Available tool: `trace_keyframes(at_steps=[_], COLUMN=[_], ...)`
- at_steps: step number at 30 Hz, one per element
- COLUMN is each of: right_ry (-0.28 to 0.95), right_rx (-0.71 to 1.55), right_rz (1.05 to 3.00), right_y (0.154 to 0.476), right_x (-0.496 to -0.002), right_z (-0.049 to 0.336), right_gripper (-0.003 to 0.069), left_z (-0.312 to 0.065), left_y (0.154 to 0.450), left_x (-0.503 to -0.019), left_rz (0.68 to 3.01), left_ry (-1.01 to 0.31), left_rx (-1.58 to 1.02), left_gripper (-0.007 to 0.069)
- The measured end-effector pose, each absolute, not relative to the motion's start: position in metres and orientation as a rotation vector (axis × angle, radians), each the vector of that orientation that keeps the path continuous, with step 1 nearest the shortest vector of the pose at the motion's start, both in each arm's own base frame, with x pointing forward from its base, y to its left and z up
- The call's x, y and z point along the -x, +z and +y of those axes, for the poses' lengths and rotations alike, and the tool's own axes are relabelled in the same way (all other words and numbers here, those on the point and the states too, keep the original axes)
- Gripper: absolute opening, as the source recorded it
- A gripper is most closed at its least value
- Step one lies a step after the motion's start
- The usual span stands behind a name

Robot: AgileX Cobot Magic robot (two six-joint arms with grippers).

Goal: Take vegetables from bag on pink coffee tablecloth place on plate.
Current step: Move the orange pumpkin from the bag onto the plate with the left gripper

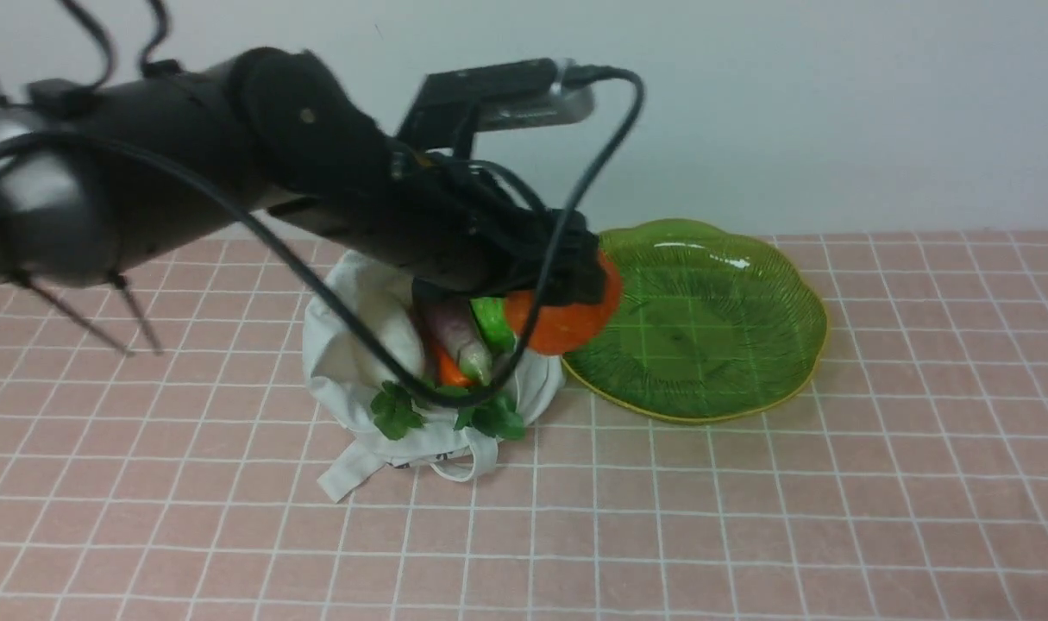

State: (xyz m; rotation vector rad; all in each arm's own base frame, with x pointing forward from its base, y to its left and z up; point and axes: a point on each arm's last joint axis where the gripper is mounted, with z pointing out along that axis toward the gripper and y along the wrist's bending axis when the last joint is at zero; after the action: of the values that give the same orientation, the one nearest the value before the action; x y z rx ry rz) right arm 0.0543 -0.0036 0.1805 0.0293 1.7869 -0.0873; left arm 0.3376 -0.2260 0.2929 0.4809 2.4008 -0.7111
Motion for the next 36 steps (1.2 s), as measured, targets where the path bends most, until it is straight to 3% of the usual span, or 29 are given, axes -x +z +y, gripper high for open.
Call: trace_keyframes(at_steps=[5, 9, 14, 22, 27, 36], right_ry=[-0.087, -0.087, -0.087, -0.088, -0.088, -0.088], right_rx=[-0.029, -0.029, -0.029, -0.029, -0.029, -0.029], right_rz=[1.787, 1.787, 1.787, 1.787, 1.787, 1.787], right_y=[0.180, 0.180, 0.180, 0.180, 0.180, 0.180], right_x=[-0.054, -0.054, -0.054, -0.054, -0.054, -0.054], right_z=[-0.004, -0.004, -0.004, -0.004, -0.004, -0.004], right_gripper=[-0.0015, -0.0015, -0.0015, -0.0015, -0.0015, -0.0015], left_z=[-0.274, -0.311, -0.326, -0.333, -0.333, -0.328], left_y=[0.284, 0.257, 0.224, 0.195, 0.197, 0.234], left_x=[-0.360, -0.384, -0.407, -0.422, -0.422, -0.414], left_rz=[2.366, 2.341, 2.336, 2.298, 2.297, 2.253], left_ry=[-0.743, -0.704, -0.678, -0.655, -0.653, -0.651], left_rx=[-0.589, -0.679, -0.678, -0.623, -0.629, -0.664], left_gripper=[0.0568, 0.0568, 0.0568, 0.0597, 0.0607, 0.0608])
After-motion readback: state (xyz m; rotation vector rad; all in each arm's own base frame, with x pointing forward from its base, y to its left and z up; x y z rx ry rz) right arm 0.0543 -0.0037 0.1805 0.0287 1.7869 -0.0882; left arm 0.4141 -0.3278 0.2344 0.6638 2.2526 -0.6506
